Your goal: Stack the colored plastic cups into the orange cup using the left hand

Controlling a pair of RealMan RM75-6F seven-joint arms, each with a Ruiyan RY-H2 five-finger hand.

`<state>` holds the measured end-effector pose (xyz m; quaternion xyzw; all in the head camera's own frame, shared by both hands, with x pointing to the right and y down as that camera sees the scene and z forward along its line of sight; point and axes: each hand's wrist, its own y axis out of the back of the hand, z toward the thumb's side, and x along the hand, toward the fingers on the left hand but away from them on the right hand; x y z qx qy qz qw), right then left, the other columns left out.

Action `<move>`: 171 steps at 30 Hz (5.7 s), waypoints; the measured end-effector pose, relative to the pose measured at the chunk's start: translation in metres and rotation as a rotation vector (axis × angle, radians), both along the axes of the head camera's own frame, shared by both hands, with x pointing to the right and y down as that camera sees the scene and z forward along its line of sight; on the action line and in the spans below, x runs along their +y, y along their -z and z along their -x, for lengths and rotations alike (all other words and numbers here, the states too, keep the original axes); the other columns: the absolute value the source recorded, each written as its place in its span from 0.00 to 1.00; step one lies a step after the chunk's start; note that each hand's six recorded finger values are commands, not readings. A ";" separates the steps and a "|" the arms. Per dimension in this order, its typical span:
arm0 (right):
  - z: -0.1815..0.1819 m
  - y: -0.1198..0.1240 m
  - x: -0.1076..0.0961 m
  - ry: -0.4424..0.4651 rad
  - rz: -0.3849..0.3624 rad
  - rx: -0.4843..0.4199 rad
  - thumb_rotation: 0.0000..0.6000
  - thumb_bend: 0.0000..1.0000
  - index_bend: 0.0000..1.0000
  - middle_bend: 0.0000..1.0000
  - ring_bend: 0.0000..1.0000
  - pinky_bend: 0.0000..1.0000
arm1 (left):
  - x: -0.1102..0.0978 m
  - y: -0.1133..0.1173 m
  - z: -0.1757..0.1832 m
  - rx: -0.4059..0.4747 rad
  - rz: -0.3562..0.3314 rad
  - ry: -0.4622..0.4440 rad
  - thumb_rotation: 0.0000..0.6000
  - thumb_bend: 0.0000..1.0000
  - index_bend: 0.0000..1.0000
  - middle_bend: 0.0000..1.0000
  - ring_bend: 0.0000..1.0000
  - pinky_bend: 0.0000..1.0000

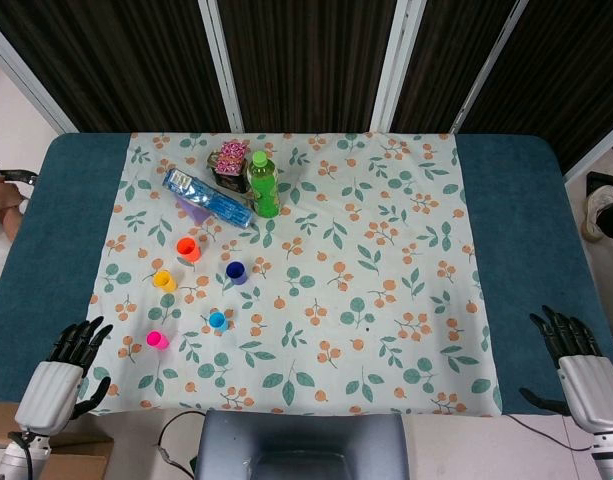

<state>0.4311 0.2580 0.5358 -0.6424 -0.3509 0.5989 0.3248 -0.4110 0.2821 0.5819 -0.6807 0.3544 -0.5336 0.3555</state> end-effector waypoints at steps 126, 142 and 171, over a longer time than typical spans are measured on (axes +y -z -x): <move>-0.009 0.008 -0.004 -0.038 -0.013 -0.022 1.00 0.15 0.00 0.00 0.00 0.00 | -0.149 -0.117 -0.061 -0.048 0.148 0.175 1.00 0.37 0.17 0.99 1.00 1.00; -0.011 0.008 -0.006 -0.045 -0.016 -0.020 1.00 0.15 0.00 0.00 0.00 0.00 | -0.143 -0.156 -0.055 -0.073 0.195 0.207 1.00 0.36 0.28 1.00 1.00 1.00; -0.011 0.007 -0.006 -0.045 -0.014 -0.018 1.00 0.15 0.00 0.00 0.00 0.00 | -0.189 -0.137 -0.064 0.078 0.068 0.319 1.00 0.35 0.57 1.00 1.00 1.00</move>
